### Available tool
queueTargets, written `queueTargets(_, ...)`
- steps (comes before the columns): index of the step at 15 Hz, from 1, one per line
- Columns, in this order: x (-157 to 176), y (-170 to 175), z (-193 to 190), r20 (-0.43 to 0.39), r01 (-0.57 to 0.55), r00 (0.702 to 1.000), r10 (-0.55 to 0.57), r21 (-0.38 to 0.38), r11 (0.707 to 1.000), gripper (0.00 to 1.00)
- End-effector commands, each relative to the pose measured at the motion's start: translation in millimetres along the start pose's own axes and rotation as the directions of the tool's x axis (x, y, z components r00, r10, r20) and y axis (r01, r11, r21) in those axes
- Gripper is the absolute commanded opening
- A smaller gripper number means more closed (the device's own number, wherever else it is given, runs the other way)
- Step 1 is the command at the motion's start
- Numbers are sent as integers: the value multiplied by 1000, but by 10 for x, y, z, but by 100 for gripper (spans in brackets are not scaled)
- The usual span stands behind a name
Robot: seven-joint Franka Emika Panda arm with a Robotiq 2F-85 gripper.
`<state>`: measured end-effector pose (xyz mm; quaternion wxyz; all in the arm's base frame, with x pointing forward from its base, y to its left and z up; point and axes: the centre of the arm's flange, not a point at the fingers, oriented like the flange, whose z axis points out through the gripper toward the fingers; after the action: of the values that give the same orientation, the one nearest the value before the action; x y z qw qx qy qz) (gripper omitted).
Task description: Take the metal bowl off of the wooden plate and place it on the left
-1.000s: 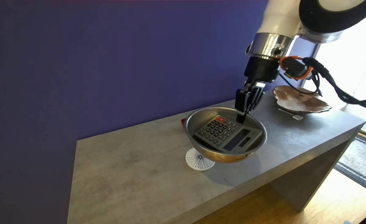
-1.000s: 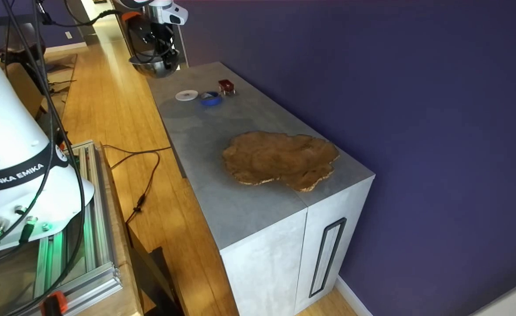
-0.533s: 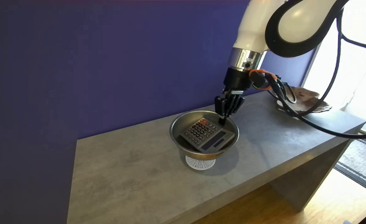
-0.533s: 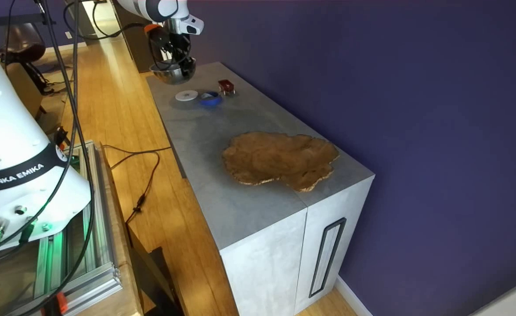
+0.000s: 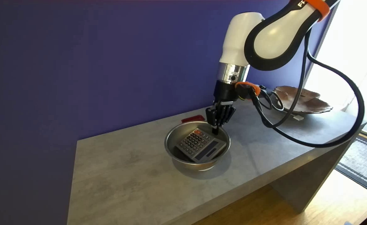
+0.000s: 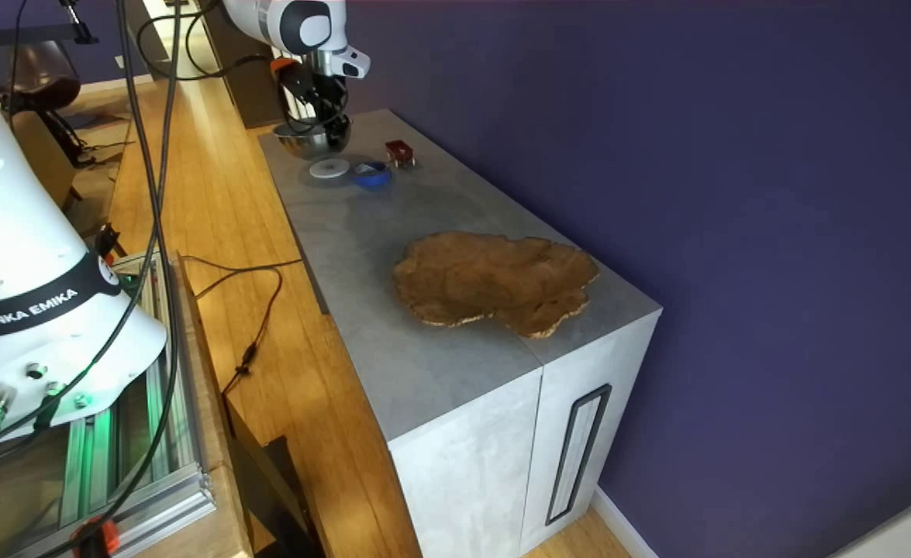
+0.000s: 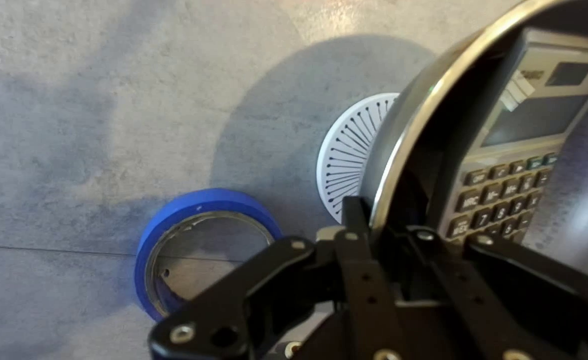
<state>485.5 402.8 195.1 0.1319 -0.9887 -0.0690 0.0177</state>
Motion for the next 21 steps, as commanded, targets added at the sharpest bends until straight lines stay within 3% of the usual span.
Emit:
queueTargets(1,152,-77,-8,-20,67,998,-66,16,998,2)
queueTargets(8,204,131,-11,0,181,983,-181,56,982,2)
queueTargets(20,219,216,102,8,208,978,-208,57,977,2)
queueTargets(21,220,219,101,3,204,979,-204,57,977,32)
